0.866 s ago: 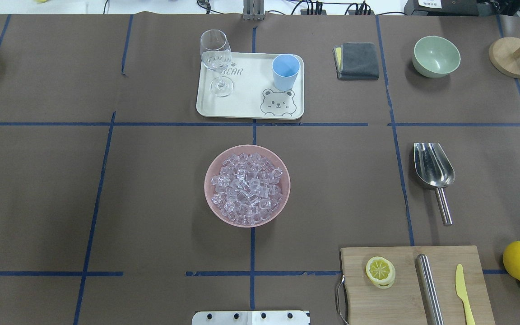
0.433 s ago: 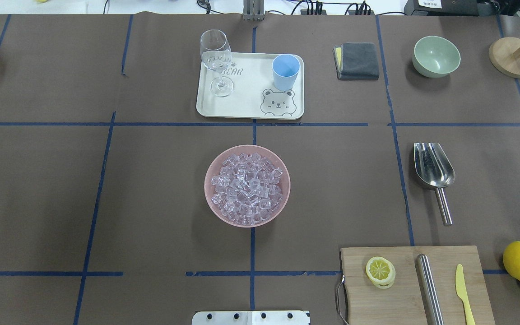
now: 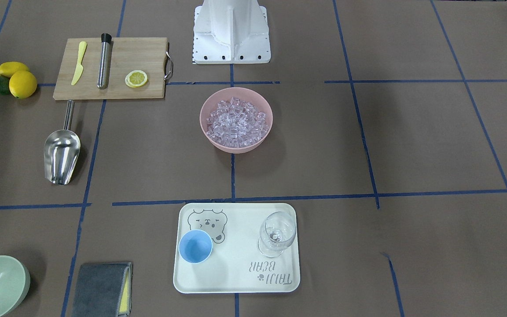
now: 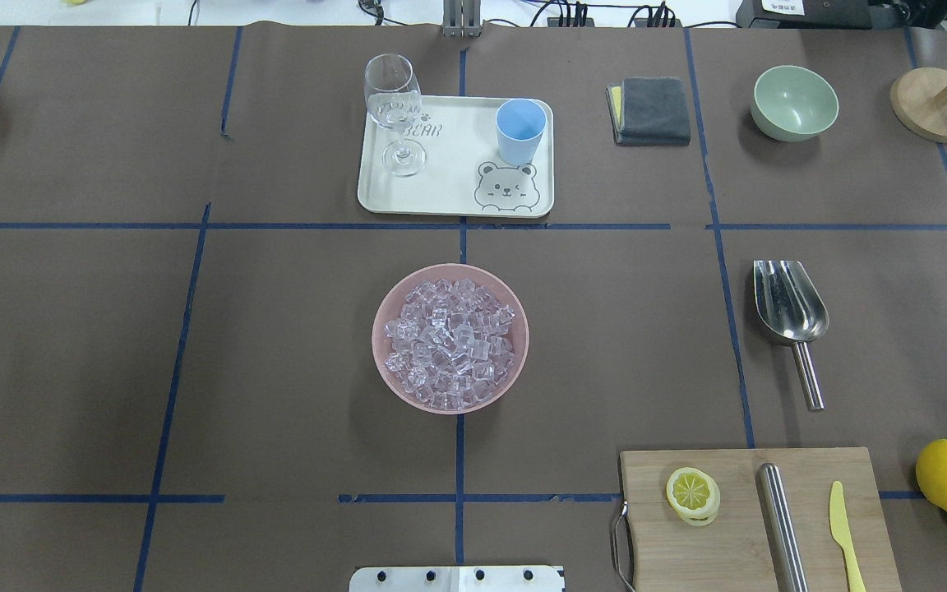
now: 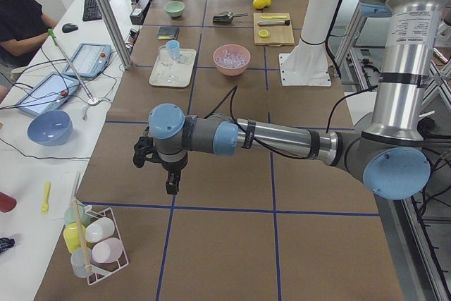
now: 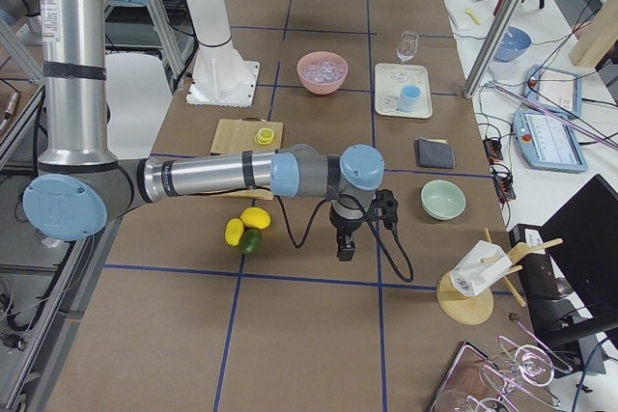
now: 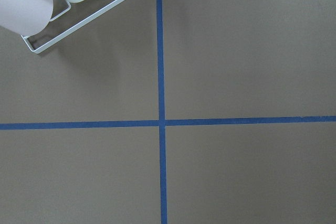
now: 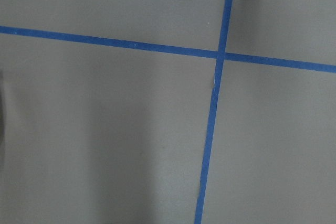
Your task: Put ice in cup with scoop
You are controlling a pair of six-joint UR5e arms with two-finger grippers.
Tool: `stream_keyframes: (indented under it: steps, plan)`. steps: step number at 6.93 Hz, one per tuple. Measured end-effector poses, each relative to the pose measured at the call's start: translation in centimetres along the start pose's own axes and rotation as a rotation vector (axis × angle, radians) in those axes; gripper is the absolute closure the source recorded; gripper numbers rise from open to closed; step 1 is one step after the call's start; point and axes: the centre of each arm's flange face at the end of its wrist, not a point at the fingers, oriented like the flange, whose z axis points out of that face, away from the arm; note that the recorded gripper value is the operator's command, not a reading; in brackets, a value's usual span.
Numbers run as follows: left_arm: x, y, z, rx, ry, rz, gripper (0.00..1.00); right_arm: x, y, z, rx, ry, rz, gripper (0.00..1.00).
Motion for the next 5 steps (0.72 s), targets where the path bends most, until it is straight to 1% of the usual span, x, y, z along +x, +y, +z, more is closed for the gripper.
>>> stream_keyframes:
  steps: [1,2,3,4,5]
  plan:
    - [0.4,0.0,0.1,-0.001,0.002,0.009,0.00,-0.2,0.0,0.0,0.001,-0.008,-0.002,0.00]
    - [1.6,0.0,0.8,-0.013,0.013,0.031,0.00,-0.3,-0.1,0.2,-0.003,-0.013,-0.004,0.00]
    - [3.8,-0.1,2.2,-0.040,0.032,0.068,0.00,-0.8,-0.2,0.6,-0.011,-0.013,-0.014,0.00]
    - [5.8,0.0,3.4,-0.063,0.046,0.101,0.00,-1.2,-0.3,0.8,-0.011,-0.012,-0.032,0.00]
    - [7.1,0.0,3.7,-0.069,0.055,0.122,0.00,-1.7,-0.5,0.9,0.002,-0.011,-0.063,0.00]
